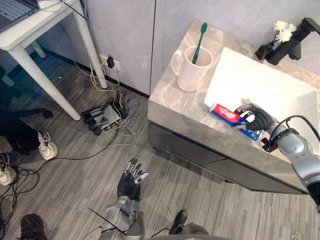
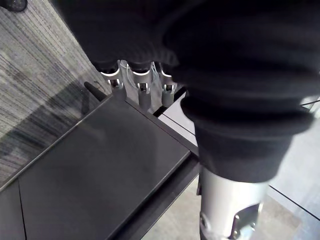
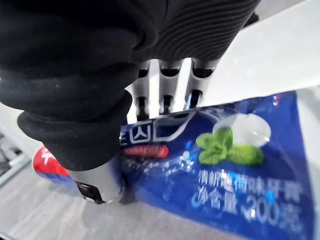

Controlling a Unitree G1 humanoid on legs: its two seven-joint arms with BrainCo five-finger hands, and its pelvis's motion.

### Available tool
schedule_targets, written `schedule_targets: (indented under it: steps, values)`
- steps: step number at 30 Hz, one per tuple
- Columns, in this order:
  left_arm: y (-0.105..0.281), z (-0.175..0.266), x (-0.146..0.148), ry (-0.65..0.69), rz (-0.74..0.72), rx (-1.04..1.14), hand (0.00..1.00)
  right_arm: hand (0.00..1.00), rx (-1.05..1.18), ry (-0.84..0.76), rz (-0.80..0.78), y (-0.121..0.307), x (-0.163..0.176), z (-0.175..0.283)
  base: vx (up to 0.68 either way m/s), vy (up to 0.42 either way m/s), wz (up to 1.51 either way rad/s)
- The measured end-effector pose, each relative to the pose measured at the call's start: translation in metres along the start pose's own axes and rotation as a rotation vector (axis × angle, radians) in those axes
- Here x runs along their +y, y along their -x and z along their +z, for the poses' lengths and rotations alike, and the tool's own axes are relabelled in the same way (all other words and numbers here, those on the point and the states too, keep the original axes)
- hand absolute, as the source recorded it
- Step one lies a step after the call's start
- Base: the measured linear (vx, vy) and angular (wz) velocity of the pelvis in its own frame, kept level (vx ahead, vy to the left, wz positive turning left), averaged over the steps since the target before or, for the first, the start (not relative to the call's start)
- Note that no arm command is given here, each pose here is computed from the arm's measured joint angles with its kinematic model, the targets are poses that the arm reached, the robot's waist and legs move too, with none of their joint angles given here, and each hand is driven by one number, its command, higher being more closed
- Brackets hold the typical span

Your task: Organize washtable

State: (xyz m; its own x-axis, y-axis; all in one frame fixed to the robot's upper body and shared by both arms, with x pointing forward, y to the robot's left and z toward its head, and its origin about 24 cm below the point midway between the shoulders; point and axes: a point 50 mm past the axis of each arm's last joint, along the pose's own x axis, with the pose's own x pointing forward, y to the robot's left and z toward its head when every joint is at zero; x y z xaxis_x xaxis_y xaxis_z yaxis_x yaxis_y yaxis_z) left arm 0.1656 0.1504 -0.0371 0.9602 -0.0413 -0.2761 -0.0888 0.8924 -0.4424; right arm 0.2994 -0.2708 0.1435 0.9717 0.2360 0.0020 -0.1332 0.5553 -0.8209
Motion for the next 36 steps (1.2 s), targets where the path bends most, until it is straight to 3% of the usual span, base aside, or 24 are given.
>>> schedule_targets:
  steps: [11, 20, 26, 30, 36]
  values:
    - [-0.002, 0.002, 0.000, -0.001, -0.002, -0.007, 0.00, 1.00, -0.014, -0.078, -0.037, 0.000, -0.008, 0.001, 0.00, 0.000, 0.00]
    - [-0.005, 0.020, 0.011, 0.010, 0.060, -0.087, 0.00, 1.00, -0.149, -0.185, -0.420, 0.009, -0.092, 0.023, -0.03, 0.018, 0.06]
    - [-0.006, 0.035, 0.007, 0.013, 0.042, -0.153, 0.00, 1.00, -0.189, -0.197, -0.556, 0.023, -0.115, 0.028, -0.01, 0.006, 0.02]
    - [-0.016, 0.066, -0.012, 0.037, -0.050, -0.276, 0.00, 1.00, -0.280, -0.350, -0.654, 0.025, -0.108, 0.036, 0.00, 0.000, 0.00]
    - [-0.024, 0.131, -0.046, -0.005, -0.258, -0.501, 0.00, 1.00, -0.435, -0.530, -0.508, 0.011, -0.048, 0.069, 0.00, -0.004, -0.04]
